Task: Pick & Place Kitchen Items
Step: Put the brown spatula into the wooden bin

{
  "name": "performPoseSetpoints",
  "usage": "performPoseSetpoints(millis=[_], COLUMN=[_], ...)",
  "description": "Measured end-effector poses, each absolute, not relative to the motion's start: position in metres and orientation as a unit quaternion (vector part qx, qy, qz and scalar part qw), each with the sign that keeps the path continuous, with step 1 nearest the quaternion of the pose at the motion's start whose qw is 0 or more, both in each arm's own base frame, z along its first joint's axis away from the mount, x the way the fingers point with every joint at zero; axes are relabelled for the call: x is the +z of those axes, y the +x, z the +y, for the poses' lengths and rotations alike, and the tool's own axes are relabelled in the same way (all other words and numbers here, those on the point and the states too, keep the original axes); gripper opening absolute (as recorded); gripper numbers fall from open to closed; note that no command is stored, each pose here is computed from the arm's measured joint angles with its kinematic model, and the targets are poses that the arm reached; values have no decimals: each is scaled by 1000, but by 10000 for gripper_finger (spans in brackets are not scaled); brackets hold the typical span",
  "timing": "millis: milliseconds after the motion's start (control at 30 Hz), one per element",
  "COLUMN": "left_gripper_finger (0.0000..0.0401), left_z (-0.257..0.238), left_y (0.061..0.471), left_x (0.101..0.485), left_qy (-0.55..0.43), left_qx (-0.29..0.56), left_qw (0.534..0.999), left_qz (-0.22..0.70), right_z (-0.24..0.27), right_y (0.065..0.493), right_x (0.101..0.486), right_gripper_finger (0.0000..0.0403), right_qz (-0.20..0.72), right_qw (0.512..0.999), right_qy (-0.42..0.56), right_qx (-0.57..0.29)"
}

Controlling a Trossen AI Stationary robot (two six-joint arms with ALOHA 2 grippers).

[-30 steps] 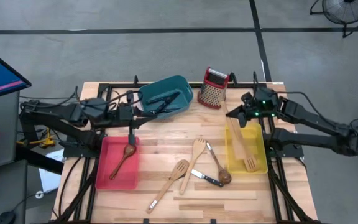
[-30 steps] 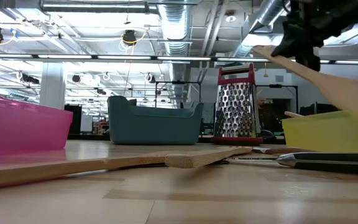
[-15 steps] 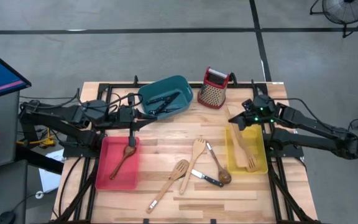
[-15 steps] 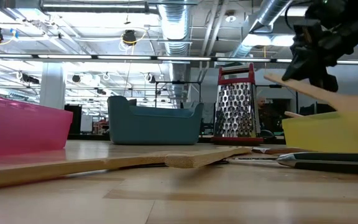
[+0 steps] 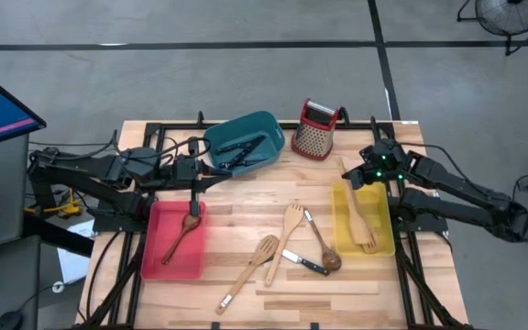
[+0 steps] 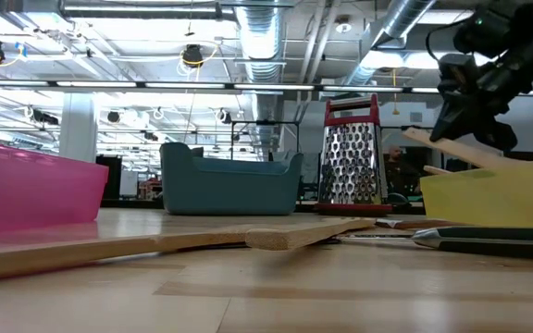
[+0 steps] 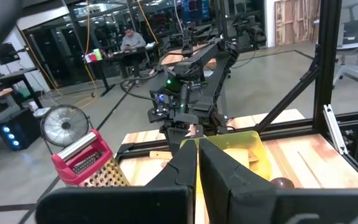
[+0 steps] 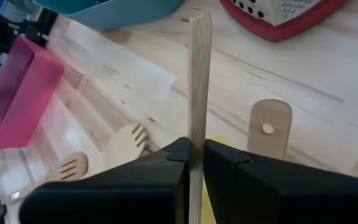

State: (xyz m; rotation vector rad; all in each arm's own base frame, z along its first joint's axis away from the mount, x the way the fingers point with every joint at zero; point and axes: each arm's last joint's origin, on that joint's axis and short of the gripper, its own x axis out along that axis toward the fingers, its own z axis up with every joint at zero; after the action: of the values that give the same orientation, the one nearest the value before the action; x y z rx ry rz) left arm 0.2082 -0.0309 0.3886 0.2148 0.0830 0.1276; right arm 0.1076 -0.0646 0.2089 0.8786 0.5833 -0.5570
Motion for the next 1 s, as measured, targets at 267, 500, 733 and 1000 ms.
performPoseSetpoints(millis=[267, 500, 733, 1000], left_gripper_finger=[3, 3, 3, 3], left_z=[-31, -31, -31, -31], left_y=[208, 208, 208, 208], left_x=[389, 389, 390, 390], left_qy=[107, 106, 106, 106], left_qx=[65, 65, 65, 64], left_qw=[991, 991, 992, 992], left_qz=[40, 38, 37, 37], right_z=[-71, -77, -83, -87], right_y=[110, 118, 126, 131], right_x=[205, 197, 190, 186], right_gripper_finger=[23, 25, 43, 55], right_qz=[287, 311, 326, 333], right_qw=[821, 813, 807, 803], right_qy=[411, 408, 403, 403], right_qx=[-273, -275, -284, -285])
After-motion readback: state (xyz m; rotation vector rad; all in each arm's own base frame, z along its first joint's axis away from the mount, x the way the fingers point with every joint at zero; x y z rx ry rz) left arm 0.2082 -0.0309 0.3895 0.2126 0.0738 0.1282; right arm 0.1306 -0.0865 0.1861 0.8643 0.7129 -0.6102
